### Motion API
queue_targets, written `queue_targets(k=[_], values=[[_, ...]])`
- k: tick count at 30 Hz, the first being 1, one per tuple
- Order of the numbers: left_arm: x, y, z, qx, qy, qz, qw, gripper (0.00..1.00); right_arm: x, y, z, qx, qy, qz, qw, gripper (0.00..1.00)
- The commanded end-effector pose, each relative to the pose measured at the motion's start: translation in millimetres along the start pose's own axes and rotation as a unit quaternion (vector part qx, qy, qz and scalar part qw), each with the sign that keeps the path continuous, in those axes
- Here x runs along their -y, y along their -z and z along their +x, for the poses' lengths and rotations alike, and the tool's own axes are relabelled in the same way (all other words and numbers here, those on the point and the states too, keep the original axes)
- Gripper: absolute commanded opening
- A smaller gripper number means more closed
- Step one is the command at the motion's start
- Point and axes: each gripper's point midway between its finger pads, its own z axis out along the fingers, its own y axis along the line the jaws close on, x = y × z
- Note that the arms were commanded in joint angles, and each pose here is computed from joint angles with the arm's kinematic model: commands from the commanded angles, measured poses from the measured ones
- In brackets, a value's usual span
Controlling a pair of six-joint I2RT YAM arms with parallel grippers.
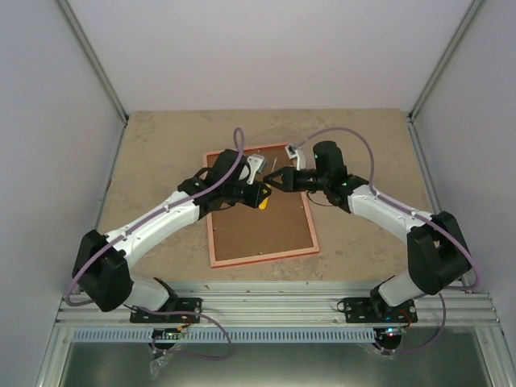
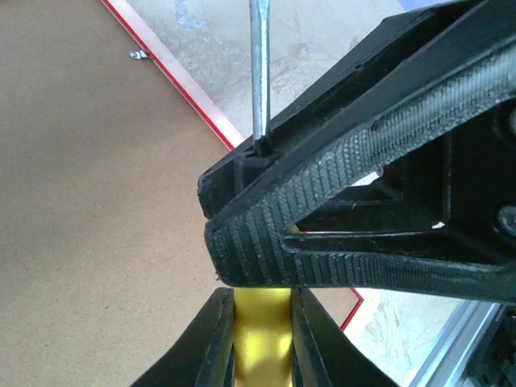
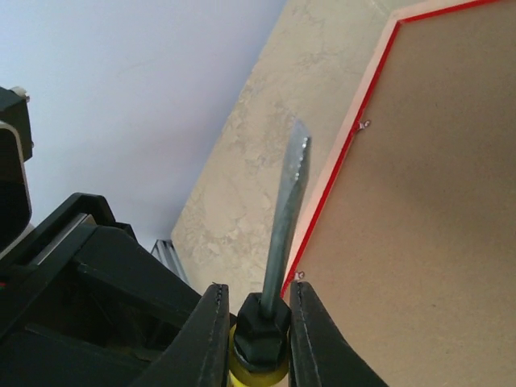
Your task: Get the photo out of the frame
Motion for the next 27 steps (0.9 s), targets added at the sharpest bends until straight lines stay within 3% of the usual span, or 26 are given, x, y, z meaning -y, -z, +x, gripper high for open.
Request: queue_targets(k=[1, 9, 14, 19, 27], values=[[8, 17, -17, 0.052, -0.017, 0.008, 0.998, 0.08, -9, -2, -4, 0.009, -0.021, -0.020, 1.000, 0.02], [5, 30, -19, 0.097, 0.002, 0.004, 0.995, 0.49, -12, 6, -14, 0.035, -0.070, -0.015, 0.997, 0.00], [0, 41, -19, 0.135, -0.003, -0.008, 0.991, 0.62, -7, 10, -19, 0.046, -0.141, -0.002, 0.989, 0.00], [4, 48, -22, 0.171, -0.029, -0.011, 0.985, 0.69, -4, 12, -17, 0.049, -0.234, -0.003, 0.971, 0.00], [8, 40, -25, 0.209, -0.035, -0.009, 0.977, 0.70, -1, 20, -8, 0.071, -0.316, -0.025, 0.946, 0.00]])
